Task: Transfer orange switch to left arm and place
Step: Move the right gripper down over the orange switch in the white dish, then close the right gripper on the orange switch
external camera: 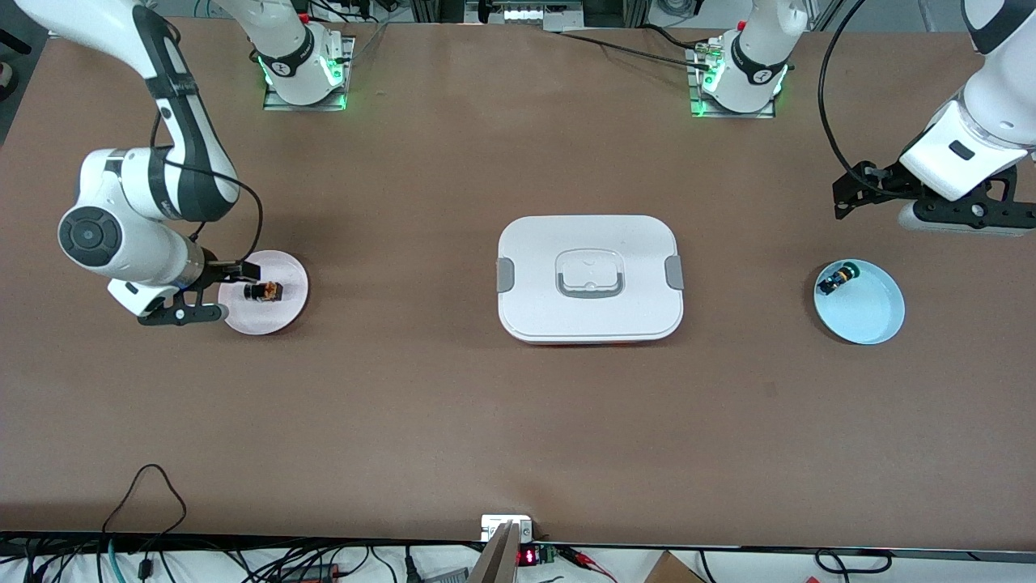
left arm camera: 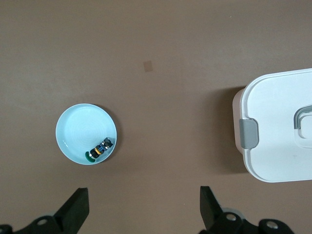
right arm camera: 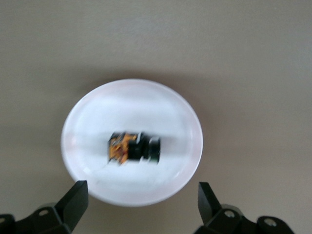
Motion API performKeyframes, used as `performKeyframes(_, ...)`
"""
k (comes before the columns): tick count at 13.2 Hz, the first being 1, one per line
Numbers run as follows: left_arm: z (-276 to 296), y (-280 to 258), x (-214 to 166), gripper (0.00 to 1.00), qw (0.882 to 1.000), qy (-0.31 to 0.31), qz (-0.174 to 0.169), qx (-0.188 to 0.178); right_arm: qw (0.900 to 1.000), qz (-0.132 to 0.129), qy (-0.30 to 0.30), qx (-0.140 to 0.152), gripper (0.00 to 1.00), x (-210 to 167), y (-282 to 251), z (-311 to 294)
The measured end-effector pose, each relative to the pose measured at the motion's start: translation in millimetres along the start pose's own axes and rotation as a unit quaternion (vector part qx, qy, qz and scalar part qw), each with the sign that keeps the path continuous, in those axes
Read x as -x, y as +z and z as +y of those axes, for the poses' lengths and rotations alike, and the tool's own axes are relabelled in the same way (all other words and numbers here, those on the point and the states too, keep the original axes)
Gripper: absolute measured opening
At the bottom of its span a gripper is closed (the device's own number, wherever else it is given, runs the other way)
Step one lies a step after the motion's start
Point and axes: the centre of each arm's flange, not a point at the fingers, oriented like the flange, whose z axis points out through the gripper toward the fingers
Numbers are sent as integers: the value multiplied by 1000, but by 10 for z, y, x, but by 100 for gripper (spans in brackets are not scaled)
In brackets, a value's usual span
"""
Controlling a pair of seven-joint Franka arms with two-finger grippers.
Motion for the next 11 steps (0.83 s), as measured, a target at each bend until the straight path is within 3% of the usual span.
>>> performKeyframes(4,0,0,0,100,1000,0,0,0,1000,17,-10,-4,100,-28,487,11)
performKeyframes(11,0,0,0,100,1000,0,0,0,999,24,-28,-6,100,-24,660,-210)
